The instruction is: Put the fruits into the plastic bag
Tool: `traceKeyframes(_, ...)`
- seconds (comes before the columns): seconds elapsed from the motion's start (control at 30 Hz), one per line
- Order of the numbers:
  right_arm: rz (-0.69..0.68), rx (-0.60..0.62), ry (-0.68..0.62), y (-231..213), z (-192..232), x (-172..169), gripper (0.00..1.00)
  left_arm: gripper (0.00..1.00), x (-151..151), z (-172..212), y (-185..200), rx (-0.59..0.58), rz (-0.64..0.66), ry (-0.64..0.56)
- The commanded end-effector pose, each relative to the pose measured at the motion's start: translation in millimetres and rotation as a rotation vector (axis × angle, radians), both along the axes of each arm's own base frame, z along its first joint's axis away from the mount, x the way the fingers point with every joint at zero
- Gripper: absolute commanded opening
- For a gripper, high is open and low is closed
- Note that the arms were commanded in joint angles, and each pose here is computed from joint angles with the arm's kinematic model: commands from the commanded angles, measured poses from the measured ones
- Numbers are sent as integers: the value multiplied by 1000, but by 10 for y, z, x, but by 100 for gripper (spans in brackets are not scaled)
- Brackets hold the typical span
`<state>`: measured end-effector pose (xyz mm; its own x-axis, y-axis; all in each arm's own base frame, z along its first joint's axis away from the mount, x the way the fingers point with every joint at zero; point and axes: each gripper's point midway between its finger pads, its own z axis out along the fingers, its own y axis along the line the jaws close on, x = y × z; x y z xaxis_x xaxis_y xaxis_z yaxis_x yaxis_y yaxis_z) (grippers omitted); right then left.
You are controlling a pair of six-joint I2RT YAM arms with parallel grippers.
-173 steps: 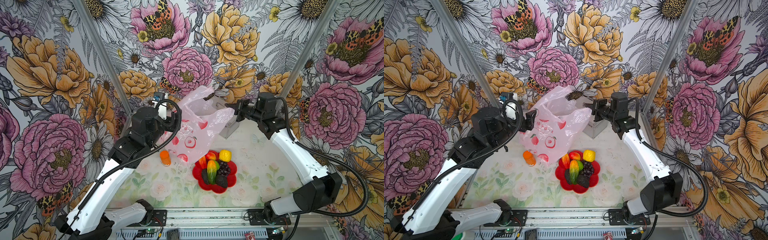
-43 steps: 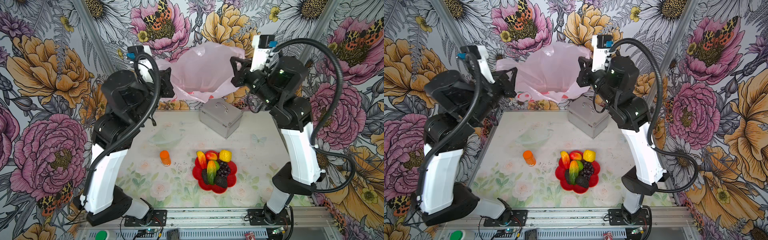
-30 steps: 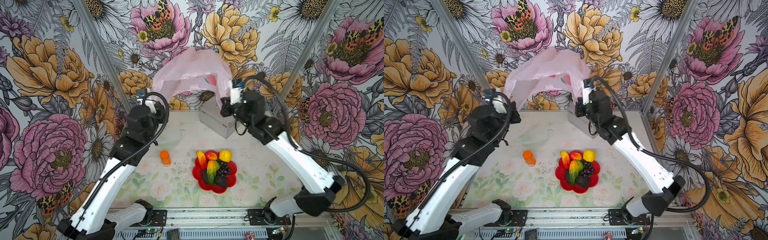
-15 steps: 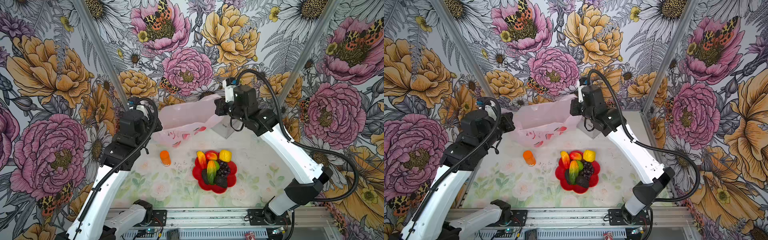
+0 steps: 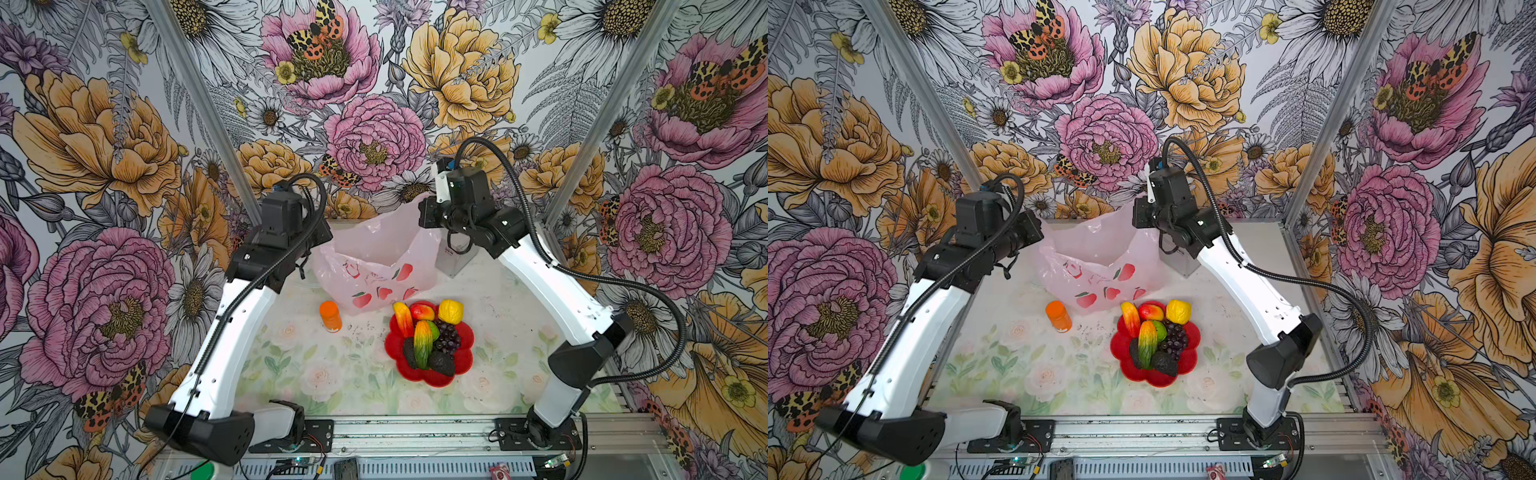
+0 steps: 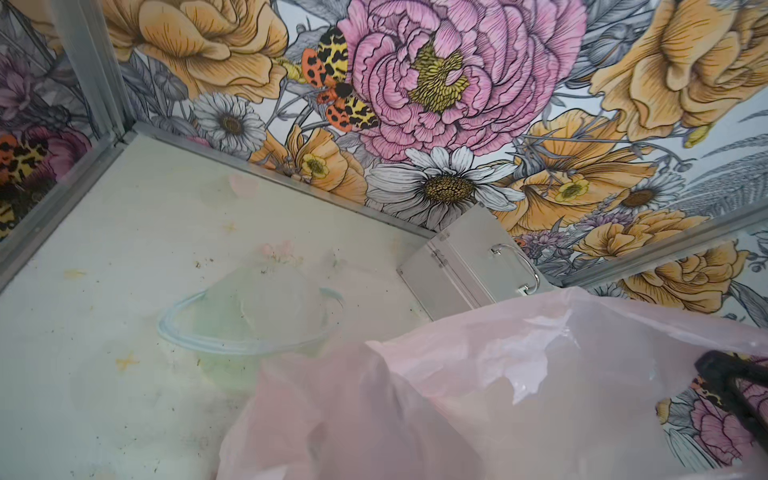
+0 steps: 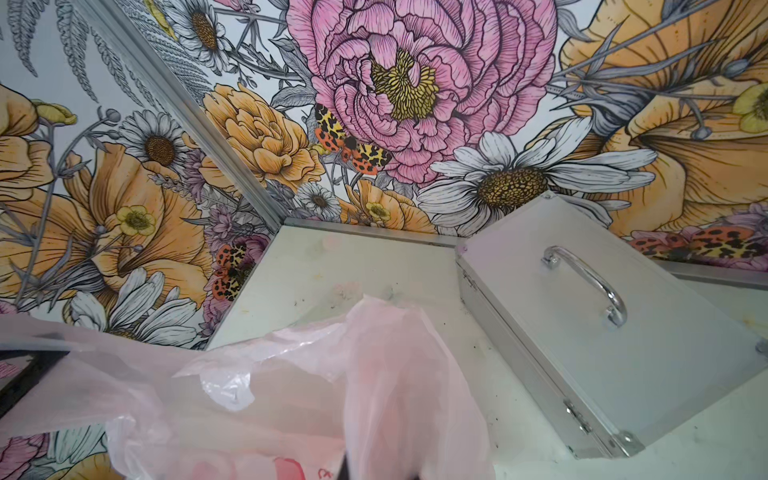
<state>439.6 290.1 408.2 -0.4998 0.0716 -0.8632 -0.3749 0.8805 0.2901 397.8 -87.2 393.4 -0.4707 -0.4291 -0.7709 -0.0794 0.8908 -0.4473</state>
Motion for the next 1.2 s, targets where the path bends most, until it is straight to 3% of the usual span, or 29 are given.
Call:
traceKeyframes(0.0,-14,99,-308,-98,1197,-31,0,0,56,900,-194,-87,-52,-193)
traceKeyframes(0.1,-88,219,-634,-402,2300,-354,0,0,-110,1845,-344,-69,-80,-431)
traceKeyframes(0.2,-153,353,-856,-827,3055,-865,0,0,-610,2753,-434,-52,-98,-697)
traceKeyframes(0.3,-150,382,-954,-1026,3402,-1283,0,0,-1144,3251,-607,43,-120,-897)
traceKeyframes(0.4,-138,345,-946,-1076,3326,-1460,0,0,-1467,3283,-851,162,-165,-981)
traceKeyframes(0.47,-149,254,-828,-972,2843,-1248,0,0,-1424,2939,-935,238,-146,-959)
traceKeyframes(0.53,-182,154,-629,-840,1971,-902,0,0,-1220,2315,-847,272,-77,-846)
traceKeyframes(0.6,-134,22,-230,-543,435,-497,0,0,-827,1272,-694,287,-44,-563)
traceKeyframes(0.67,8,-62,151,-182,-826,-527,0,0,-584,264,-503,223,-25,-243)
traceKeyframes(0.7,43,-100,247,-88,-1149,-598,0,0,-534,-147,-414,183,-18,-117)
traceKeyframes(0.77,54,-146,281,-33,-1342,-649,0,0,-585,-501,-365,151,-28,-25)
traceKeyframes(0.97,-15,-108,114,-193,-651,-329,0,0,-819,-134,49,131,73,-130)
traceKeyframes(1.17,22,-67,150,10,-719,-157,0,0,-864,-299,113,72,71,-88)
